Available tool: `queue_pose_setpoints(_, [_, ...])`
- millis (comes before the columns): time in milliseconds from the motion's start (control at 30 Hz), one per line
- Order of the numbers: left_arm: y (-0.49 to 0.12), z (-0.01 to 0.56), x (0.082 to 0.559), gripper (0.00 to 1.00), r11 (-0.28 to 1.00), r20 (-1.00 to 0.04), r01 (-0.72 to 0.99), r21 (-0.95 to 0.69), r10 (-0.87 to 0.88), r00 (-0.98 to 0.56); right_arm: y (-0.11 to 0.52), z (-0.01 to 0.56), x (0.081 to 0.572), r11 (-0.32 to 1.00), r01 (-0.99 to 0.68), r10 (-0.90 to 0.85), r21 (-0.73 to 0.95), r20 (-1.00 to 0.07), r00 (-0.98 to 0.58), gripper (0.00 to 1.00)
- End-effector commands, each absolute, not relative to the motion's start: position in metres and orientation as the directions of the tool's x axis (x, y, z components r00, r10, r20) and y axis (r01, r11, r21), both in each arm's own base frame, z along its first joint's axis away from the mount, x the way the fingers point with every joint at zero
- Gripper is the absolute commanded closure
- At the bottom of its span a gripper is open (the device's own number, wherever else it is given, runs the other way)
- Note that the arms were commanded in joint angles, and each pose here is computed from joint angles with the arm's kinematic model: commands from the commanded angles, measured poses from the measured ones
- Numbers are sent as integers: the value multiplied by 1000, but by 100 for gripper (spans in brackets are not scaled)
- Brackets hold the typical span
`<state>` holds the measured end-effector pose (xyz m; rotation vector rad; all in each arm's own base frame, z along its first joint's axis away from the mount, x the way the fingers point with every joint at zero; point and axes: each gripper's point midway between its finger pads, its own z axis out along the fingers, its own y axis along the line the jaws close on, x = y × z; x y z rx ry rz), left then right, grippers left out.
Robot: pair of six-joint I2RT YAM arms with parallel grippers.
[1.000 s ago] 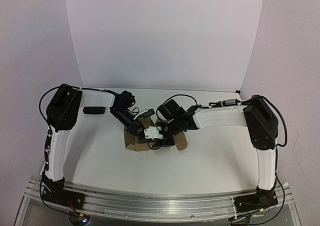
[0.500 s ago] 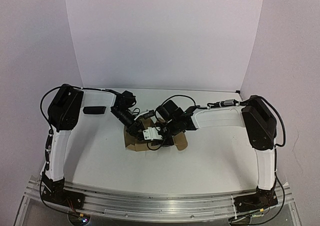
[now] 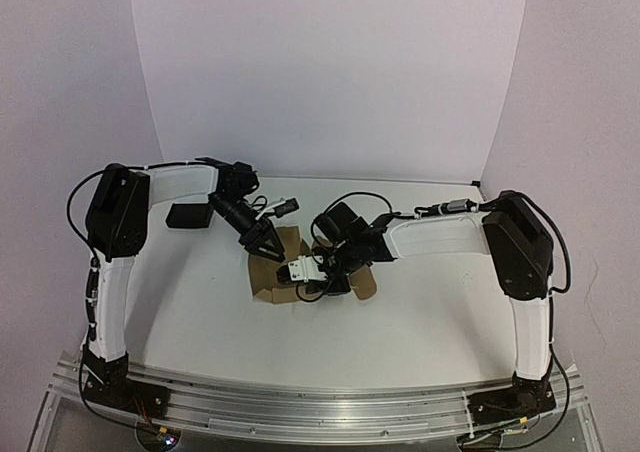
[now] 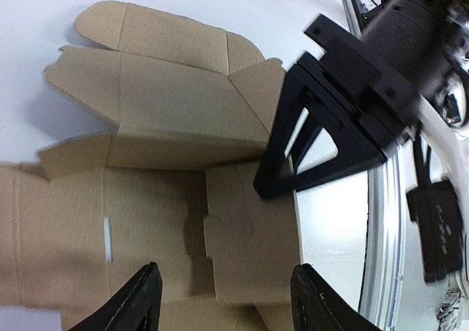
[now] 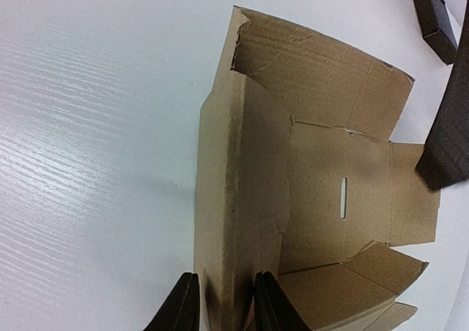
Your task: Fold the paper box
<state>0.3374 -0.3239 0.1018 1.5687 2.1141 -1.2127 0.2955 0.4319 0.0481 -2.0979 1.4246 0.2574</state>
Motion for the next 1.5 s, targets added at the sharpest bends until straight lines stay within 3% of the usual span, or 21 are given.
queue_pose_setpoints(0, [-268, 118, 331, 43, 84, -631, 947, -309, 727, -270, 435, 47, 293, -251, -908, -787, -336, -475, 393, 72])
queue_pose_setpoints(167, [-234, 75, 315, 59, 36, -563, 992, -124, 820, -101, 437, 48, 294, -245, -908, -789, -339, -475, 390, 71])
queue_pose_setpoints(400, [-232, 53, 328, 63, 24, -571, 999, 35, 821, 0, 440, 48, 295, -230, -915, -791, -331, -484, 374, 69])
queue_pose_setpoints(567, [-243, 37, 327, 66, 54, -555, 998, -26, 830, -59, 442, 47, 296, -220, -920, -793, -325, -490, 363, 69])
queue_pose_setpoints(800, [-263, 33, 289, 65, 18, -580, 985, -173, 806, -117, 446, 46, 297, -202, -929, -791, -311, -507, 341, 66])
queue_pose_setpoints(967, [-276, 46, 294, 65, 63, -609, 969, -240, 768, -201, 448, 46, 298, -192, -932, -791, -307, -514, 333, 65])
queue_pose_setpoints(1467, [-308, 73, 289, 64, 31, -661, 956, -292, 716, -225, 454, 51, 303, -138, -944, -787, -299, -546, 288, 64])
